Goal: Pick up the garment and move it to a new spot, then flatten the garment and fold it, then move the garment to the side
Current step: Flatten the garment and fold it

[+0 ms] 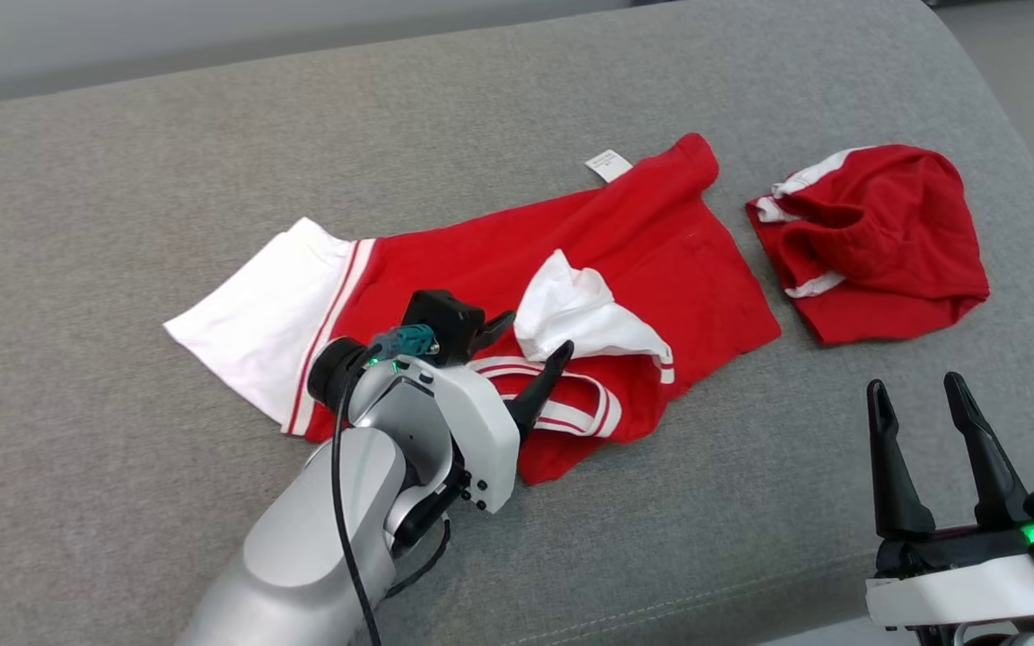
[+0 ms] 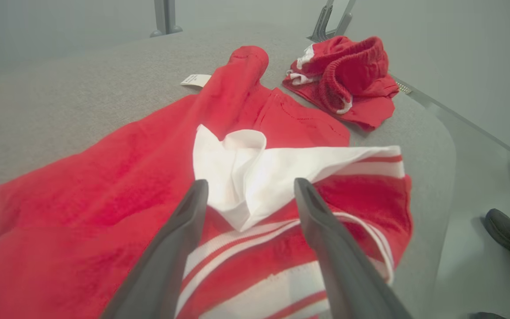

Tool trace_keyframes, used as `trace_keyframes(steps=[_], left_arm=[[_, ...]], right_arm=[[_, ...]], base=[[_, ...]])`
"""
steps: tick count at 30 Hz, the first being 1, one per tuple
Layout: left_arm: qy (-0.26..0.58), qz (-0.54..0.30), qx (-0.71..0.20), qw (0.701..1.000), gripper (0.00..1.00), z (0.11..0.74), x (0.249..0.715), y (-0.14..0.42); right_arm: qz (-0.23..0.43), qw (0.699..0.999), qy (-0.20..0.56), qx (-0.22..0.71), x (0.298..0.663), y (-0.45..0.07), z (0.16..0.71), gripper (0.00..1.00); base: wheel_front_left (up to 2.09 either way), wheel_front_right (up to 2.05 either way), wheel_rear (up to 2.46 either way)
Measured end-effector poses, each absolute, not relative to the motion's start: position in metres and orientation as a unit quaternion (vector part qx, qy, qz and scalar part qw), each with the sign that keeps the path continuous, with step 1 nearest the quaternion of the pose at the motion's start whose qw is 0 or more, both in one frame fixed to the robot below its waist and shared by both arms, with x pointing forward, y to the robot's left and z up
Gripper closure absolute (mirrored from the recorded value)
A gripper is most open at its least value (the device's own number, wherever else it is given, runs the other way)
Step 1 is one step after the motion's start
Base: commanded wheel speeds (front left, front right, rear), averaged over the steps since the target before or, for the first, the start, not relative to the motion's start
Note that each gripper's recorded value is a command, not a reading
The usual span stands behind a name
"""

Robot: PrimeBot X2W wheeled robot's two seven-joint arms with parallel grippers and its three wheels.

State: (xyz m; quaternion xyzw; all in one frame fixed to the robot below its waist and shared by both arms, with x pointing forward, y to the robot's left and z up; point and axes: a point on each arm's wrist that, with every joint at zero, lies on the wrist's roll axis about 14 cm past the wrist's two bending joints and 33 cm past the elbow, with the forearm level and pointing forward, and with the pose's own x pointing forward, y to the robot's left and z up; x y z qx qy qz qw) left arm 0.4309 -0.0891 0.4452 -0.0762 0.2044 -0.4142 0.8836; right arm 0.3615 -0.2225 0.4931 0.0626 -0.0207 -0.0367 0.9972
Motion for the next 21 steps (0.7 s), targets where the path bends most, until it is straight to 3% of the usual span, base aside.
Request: trace_keyframes(steps=[8, 9, 10, 16, 21], left_arm=[[0.256, -0.424, -0.055, 0.867, 0.02, 0.407, 0.440, -0.105], [0.257, -0.424, -0.056, 0.866, 0.57, 0.405, 0.440, -0.105], [0.256, -0.425, -0.054, 0.866, 1.00, 0.405, 0.441, -0.106], [0.232, -0.427, -0.055, 0.873, 1.00, 0.410, 0.441, -0.103], [0.159, -0.396, -0.079, 0.901, 1.00, 0.444, 0.464, -0.074]], right_arm=[[-0.063, 0.996, -0.010, 0.064, 0.360, -0.237, 0.487, 0.00], [-0.064, 0.996, -0.011, 0.063, 0.360, -0.237, 0.487, 0.00], [-0.064, 0.996, -0.011, 0.063, 0.361, -0.237, 0.487, 0.00], [-0.065, 0.996, -0.014, 0.066, 0.364, -0.238, 0.487, 0.00], [-0.061, 0.996, -0.018, 0.069, 0.368, -0.235, 0.489, 0.00]], base=[[0.00, 0.00, 0.00], [0.00, 0.00, 0.00], [0.00, 0.00, 0.00], [0.00, 0.00, 0.00], [0.00, 0.00, 0.00]])
